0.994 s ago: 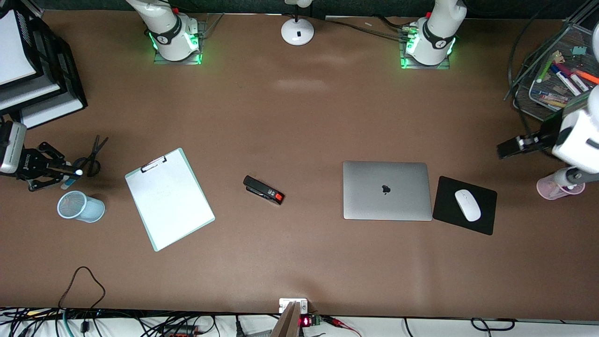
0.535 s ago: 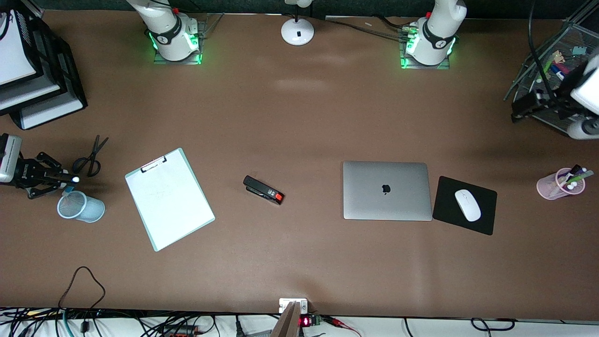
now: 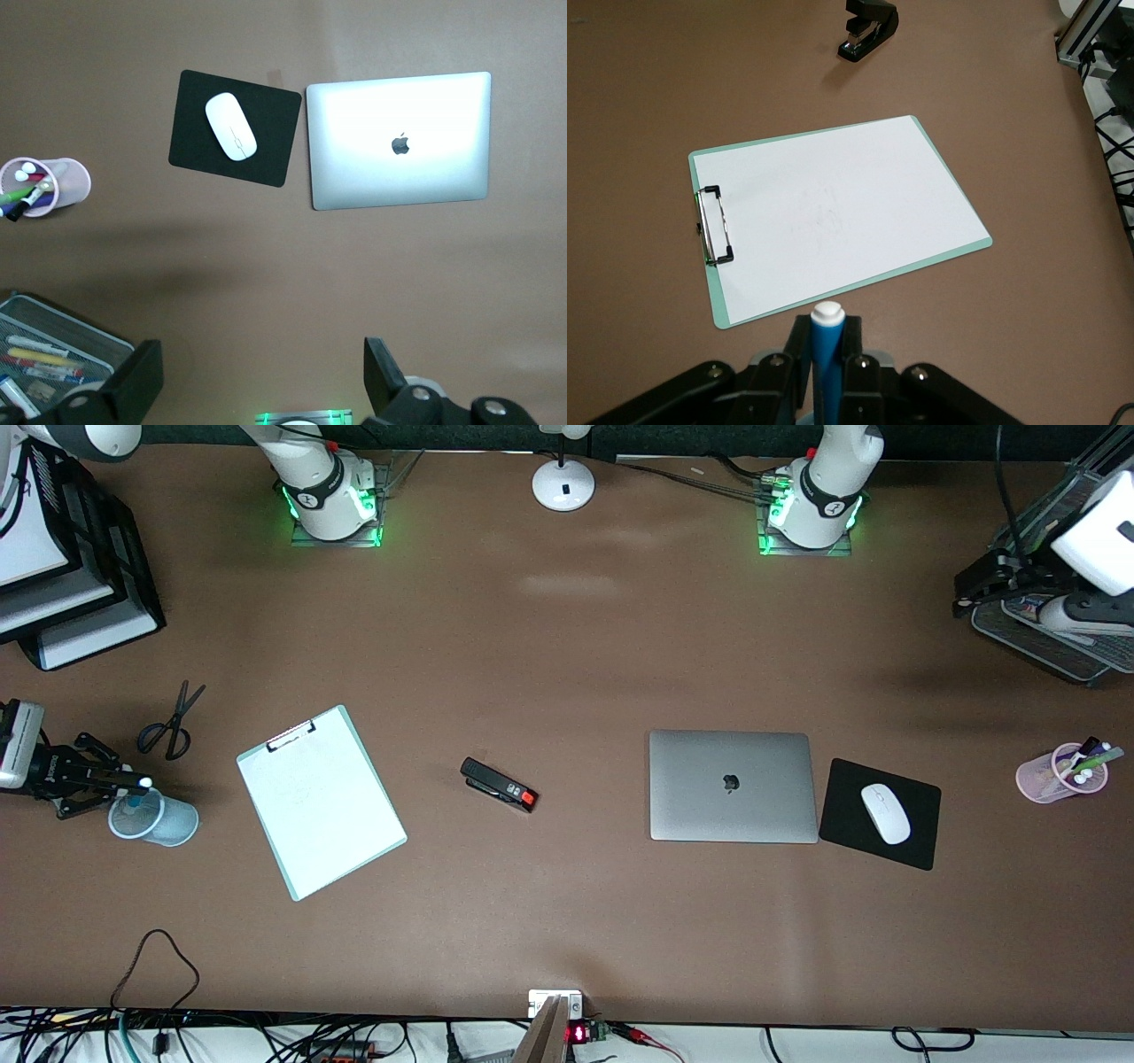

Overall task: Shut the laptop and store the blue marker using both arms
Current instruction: 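Lower the blue marker into the light-blue cup and open the right gripper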

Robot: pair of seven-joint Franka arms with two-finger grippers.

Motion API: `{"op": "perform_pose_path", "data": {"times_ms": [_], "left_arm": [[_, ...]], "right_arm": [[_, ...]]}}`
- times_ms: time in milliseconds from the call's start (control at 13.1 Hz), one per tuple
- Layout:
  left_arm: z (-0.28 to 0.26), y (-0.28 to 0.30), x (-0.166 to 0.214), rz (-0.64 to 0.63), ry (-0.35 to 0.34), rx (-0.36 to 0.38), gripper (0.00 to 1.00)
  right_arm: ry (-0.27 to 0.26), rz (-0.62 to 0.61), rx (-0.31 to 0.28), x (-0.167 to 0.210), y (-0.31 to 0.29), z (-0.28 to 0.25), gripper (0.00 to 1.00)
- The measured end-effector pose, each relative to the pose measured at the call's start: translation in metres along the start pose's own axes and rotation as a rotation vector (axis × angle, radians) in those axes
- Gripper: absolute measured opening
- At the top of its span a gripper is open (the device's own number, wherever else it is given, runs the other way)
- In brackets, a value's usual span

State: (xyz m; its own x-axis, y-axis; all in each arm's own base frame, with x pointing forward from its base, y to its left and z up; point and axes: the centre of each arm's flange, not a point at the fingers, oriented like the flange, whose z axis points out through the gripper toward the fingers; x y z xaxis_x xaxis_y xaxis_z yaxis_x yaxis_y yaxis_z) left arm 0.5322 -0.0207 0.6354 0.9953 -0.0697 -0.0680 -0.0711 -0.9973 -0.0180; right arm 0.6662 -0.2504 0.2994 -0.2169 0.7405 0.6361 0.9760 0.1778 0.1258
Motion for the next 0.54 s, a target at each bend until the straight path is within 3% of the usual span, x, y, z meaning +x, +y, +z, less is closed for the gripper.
{"op": "perform_pose_path", "data": {"times_ms": [153,535], "left_arm": [[-0.004,0.001,0.001,0.004,0.012,0.0,1.0],[-0.009,0.003,0.006,0.009,0.02,0.0,1.0]], "right_arm": [[0.031,-0.022,0.015,-0.002,0.002,0.005,0.18],[0.049,-0.04,0.018,-0.023,-0.008,0.007,0.18]]}}
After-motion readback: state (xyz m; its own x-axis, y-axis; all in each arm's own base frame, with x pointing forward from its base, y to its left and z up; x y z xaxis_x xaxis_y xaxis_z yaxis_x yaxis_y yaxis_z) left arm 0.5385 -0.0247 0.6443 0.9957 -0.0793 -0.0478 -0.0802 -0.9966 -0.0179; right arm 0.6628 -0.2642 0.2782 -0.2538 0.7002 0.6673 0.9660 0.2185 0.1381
